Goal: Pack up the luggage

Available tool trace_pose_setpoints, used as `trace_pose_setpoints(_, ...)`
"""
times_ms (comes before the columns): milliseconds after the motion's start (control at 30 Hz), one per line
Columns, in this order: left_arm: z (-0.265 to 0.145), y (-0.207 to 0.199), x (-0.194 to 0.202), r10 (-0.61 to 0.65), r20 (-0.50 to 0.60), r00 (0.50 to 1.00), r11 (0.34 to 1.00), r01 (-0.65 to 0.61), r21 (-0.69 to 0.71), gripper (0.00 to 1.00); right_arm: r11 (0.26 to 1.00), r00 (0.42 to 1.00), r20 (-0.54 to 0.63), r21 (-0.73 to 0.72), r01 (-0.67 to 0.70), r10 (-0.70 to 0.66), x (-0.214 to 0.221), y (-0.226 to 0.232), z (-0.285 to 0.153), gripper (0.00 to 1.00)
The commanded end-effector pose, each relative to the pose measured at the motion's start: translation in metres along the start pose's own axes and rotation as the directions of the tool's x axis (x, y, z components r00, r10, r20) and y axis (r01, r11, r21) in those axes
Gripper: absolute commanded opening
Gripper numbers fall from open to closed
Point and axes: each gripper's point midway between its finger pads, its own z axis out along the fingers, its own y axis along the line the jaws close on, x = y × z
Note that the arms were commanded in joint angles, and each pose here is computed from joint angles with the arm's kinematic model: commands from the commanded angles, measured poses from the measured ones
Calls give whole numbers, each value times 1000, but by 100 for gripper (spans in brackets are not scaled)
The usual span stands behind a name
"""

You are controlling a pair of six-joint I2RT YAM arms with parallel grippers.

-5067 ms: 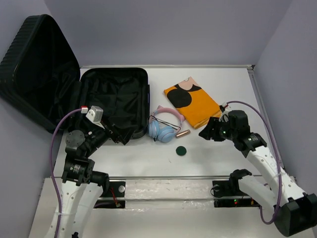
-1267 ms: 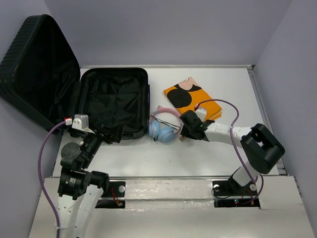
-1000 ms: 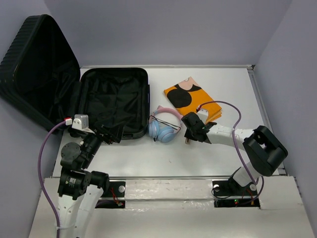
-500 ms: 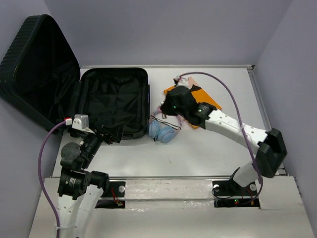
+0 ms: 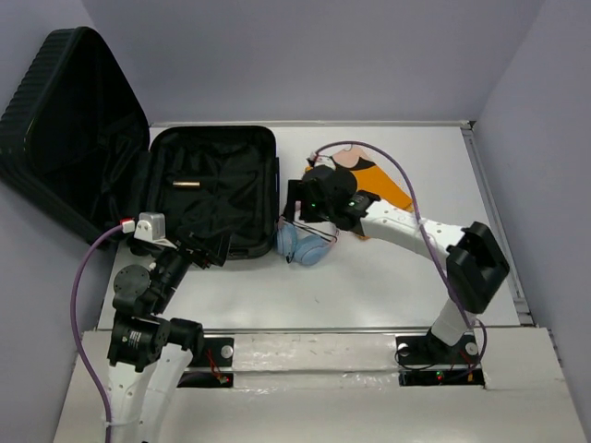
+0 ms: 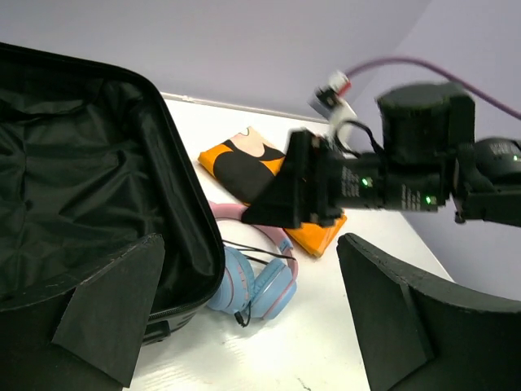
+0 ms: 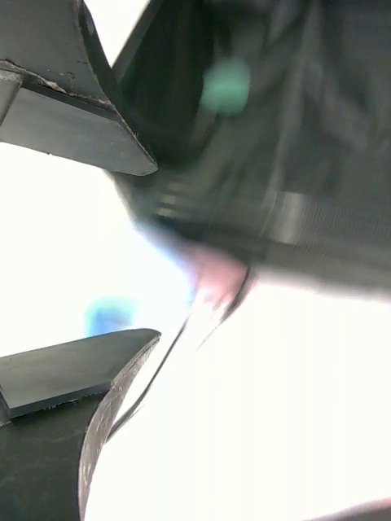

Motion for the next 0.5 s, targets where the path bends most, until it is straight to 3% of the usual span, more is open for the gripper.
trace_pose_setpoints(0,-1,-14,-13,15,40,999,998,-17,58,99,970,995,81,229,-78,61,4,-92,-31,82)
trace_pose_setpoints(67,0,-14,-14,13,40,999,998,-15,57,99,931,990,88,340,-133,109,22,-143,-41,82)
trace_pose_setpoints(167,1,-13,-12,12,34,999,998,-14,57,99,902,988,61,403,-154,141,45,-175,-41,84)
trace_pose_setpoints(367,2,-12,-11,12,27,1000,998,-13,53,99,902,987,-6,407,-145,161,60,-178,-12,81)
trace_pose_setpoints(467,2,-12,-11,12,28,1000,999,-13,52,99,900,984,-44,414,-140,173,74,-181,8,70)
